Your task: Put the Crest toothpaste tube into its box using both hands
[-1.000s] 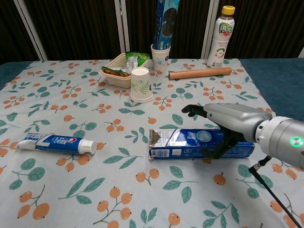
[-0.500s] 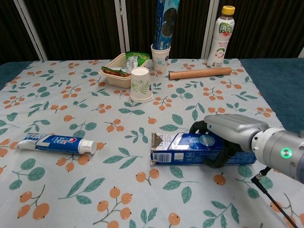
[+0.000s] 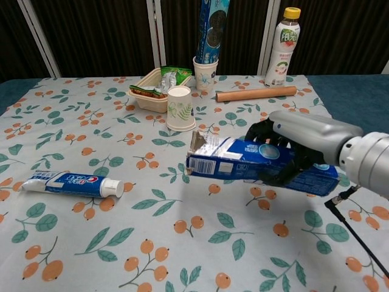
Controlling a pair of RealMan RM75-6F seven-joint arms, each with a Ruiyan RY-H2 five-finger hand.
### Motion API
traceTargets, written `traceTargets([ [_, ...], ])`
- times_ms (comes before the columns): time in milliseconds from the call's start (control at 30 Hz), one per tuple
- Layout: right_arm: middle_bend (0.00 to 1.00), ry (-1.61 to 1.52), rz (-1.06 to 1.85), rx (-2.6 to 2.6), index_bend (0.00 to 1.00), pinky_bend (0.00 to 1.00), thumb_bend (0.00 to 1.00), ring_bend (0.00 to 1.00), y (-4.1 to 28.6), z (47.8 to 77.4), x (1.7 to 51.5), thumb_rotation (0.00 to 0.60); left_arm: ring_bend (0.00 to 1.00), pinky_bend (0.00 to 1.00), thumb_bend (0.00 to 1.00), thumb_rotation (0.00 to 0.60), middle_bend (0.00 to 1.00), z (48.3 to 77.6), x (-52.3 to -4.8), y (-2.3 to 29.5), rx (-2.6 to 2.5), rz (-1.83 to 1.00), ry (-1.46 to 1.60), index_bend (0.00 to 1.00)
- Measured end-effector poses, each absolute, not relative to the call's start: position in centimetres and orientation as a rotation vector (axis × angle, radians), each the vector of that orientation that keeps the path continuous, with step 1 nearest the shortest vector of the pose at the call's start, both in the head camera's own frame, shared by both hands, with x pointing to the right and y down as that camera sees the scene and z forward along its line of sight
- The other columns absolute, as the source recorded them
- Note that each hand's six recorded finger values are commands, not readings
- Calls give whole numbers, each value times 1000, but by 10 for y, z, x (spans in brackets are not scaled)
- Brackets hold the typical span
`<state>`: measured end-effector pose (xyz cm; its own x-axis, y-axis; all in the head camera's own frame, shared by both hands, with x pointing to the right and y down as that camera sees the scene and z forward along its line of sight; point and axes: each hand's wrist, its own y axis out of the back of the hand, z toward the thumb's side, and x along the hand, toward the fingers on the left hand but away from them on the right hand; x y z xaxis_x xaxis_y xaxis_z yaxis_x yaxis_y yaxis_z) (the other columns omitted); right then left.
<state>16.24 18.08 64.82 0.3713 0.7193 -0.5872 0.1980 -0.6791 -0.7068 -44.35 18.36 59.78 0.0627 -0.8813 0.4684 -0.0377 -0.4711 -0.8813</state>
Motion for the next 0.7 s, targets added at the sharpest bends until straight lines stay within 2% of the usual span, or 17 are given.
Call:
traceTargets([
  [67,460,-804,1272,-2101,377,347,369,422,177,640,166,600,333,444,120,600,318,600,-437,177,-1622,-1493,915,318],
  [167,460,-823,1262,-2095,377,347,368,422,173,631,173,600,345,449,135,600,359,608,-424,165,-1627,-1506,859,362],
  [400,460,-874,1263,-2077,377,346,369,422,165,618,189,600,363,451,162,600,390,640,-378,144,-1695,-1511,663,393],
  [700,460,-931,1283,-2081,377,347,370,422,163,617,204,600,393,452,164,600,426,669,-338,148,-1765,-1496,521,425],
])
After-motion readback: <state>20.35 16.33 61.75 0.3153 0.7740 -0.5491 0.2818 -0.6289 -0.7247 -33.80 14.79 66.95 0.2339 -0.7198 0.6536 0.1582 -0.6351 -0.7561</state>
